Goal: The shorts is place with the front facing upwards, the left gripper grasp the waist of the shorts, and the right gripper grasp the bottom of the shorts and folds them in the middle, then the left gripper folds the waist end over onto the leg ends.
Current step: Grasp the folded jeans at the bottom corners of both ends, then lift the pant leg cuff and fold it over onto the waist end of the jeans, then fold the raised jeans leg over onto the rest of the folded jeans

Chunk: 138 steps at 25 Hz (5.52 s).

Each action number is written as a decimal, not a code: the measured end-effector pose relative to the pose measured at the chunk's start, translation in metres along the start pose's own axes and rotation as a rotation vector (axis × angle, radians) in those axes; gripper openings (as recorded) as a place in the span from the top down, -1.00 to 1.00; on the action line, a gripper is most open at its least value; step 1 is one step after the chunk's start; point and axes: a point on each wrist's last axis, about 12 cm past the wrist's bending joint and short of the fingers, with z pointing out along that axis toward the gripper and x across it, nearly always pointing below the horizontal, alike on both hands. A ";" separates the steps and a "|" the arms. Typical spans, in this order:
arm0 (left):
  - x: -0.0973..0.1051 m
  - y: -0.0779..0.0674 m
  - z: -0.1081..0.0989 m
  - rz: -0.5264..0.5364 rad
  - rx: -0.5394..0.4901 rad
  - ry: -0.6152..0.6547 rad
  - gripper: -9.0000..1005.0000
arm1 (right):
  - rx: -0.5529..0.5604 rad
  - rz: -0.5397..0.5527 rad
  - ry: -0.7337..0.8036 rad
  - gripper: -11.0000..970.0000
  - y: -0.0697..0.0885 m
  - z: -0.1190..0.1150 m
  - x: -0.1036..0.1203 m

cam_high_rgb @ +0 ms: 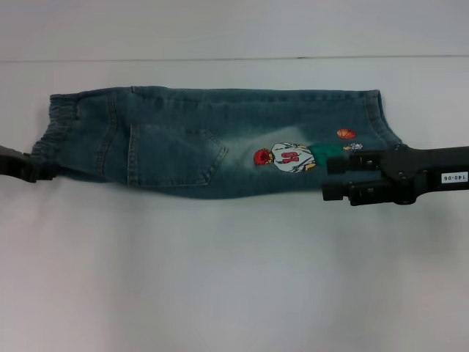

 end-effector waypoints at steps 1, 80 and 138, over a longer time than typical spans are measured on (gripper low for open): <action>0.000 0.000 0.000 0.000 0.003 -0.001 -0.13 | -0.001 0.001 0.001 -0.67 0.000 0.000 0.000; -0.078 -0.029 -0.113 0.214 0.571 -0.407 0.90 | 0.498 -0.313 -0.123 0.95 -0.027 0.168 0.024; -0.090 -0.108 -0.053 0.262 0.726 -0.482 0.84 | 0.794 -0.046 -0.542 0.82 -0.072 0.047 0.010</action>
